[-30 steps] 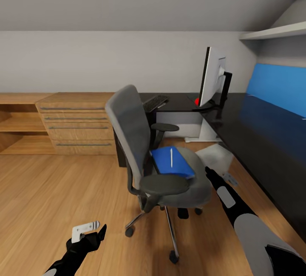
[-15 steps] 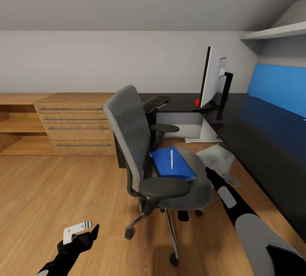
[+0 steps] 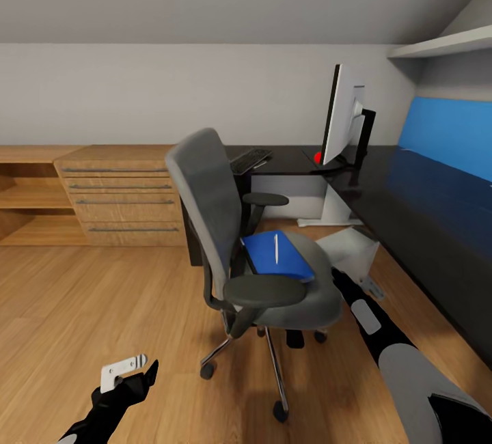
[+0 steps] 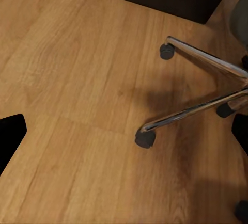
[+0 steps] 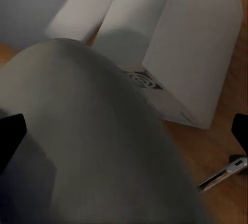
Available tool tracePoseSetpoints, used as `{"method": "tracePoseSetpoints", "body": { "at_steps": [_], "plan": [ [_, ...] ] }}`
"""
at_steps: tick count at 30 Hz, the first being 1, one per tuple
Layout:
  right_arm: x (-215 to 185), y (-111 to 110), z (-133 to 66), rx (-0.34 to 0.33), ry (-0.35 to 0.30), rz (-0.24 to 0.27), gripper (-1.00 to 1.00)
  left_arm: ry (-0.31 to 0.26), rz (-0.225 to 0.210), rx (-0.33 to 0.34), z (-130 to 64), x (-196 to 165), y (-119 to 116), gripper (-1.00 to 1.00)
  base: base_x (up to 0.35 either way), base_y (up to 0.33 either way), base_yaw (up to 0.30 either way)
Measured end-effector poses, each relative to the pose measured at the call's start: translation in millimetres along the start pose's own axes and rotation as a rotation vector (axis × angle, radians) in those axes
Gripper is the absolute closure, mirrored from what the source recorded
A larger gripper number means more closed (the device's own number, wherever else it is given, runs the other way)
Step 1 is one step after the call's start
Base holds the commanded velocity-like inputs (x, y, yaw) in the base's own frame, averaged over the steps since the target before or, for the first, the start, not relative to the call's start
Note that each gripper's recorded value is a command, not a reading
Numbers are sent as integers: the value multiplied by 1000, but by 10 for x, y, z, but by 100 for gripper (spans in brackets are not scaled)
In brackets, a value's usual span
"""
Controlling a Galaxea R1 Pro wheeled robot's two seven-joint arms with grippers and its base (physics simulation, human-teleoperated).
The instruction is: In the bedroom, organize the workspace by keeping the computer under the desk, ensuring the monitor is on the desk, placing the keyboard on the desk next to the monitor, placing the mouse on the desk next to the keyboard, moving the folder from the swivel chair onto the desk next to the mouse, stacking the notebook on top of the folder with the pen on top of the notebook, and positioning the swivel chair next to the desk.
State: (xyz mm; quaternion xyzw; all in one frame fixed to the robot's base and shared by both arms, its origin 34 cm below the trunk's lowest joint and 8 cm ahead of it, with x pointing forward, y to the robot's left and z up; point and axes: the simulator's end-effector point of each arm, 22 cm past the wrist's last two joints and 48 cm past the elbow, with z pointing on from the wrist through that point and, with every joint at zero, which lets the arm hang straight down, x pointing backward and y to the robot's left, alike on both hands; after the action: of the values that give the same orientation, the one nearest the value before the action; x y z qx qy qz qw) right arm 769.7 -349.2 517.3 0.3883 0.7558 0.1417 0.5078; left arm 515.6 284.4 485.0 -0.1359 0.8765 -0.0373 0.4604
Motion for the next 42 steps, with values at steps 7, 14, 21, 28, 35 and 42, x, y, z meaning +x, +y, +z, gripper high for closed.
{"method": "tracePoseSetpoints", "body": {
  "at_steps": [7,14,21,28,35,42],
  "plan": [
    [7,-88,19,5,-4,-3,-100,0,-1,0,25,62,18,-100,0,0,0],
    [15,-82,18,4,-3,-2,-100,-1,-1,-1,23,57,22,-100,0,0,5],
    [35,-95,24,6,2,-2,-100,-3,0,-3,23,48,30,-100,0,0,179],
    [70,-119,41,11,7,-5,-100,4,0,-6,35,74,43,-100,0,0,201],
    [98,-152,60,17,10,-9,-100,12,1,-11,48,109,55,-100,0,0,198],
    [118,-172,78,21,11,-10,-100,24,4,-15,64,156,71,-100,0,0,197]
  ]
}}
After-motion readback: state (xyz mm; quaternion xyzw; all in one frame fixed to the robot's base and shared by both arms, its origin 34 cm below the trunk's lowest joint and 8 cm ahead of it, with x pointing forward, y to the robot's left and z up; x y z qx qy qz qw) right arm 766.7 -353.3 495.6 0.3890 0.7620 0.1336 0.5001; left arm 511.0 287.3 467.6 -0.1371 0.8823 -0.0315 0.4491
